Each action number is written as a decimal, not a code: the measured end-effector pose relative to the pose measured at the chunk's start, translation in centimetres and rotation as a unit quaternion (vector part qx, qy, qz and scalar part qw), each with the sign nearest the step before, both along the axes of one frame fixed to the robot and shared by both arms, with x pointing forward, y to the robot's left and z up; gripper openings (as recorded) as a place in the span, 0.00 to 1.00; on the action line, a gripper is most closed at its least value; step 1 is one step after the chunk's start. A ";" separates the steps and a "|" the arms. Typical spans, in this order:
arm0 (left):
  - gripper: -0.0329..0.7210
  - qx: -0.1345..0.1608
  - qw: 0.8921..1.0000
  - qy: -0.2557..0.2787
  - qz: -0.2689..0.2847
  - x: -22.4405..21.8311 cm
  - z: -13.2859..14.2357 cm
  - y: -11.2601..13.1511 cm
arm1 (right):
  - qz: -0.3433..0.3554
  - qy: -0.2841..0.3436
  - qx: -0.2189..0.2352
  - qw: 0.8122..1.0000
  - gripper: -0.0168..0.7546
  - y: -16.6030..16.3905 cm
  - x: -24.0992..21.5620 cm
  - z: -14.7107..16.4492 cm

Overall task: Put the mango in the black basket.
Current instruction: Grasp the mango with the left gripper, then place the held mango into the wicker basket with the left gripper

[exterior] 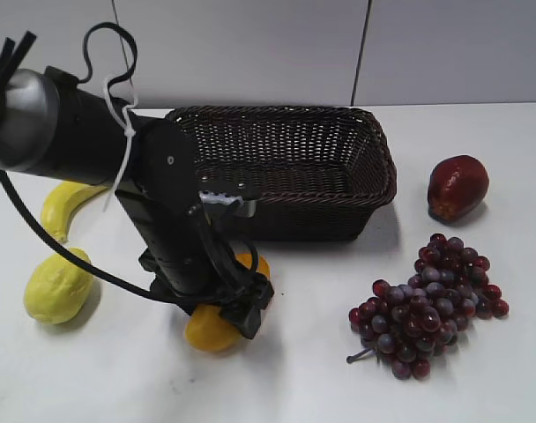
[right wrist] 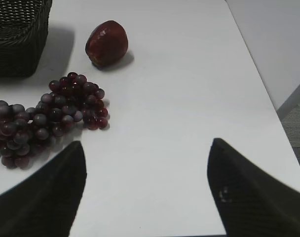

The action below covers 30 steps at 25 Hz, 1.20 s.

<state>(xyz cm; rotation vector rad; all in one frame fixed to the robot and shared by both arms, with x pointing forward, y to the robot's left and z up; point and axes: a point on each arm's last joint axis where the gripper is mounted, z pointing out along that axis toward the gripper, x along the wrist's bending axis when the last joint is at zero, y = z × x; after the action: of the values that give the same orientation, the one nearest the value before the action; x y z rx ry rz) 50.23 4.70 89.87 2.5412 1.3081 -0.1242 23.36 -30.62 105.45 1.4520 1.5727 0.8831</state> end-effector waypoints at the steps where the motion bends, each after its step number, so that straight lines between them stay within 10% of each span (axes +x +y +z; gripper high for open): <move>1: 0.89 0.001 1.000 0.001 0.000 0.0 -0.1 0.0 | 0.000 0.000 0.000 1.000 0.78 0.0 0.0 0.0; 5: 0.74 0.002 1.000 0.009 -0.005 0.1 0.4 -0.2 | 0.000 0.000 0.000 1.000 0.78 0.0 0.0 0.0; 16: 0.74 0.029 0.996 0.054 -0.071 1.6 7.2 -2.1 | 0.000 0.000 0.000 1.000 0.78 0.0 0.0 0.0; 24: 0.74 0.002 0.992 -0.083 -0.095 4.8 16.7 -3.5 | 0.000 0.000 0.000 1.000 0.78 0.0 0.0 0.0; 30: 0.74 -0.030 0.968 -0.236 -0.076 7.6 20.0 -3.7 | 0.000 0.000 0.000 1.000 0.78 0.0 0.0 0.0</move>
<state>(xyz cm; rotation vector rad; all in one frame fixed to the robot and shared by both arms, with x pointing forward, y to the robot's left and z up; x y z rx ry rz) 57.84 0.97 109.90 2.4089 0.9099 0.3823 23.36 -30.62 105.45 1.4520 1.5727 0.8831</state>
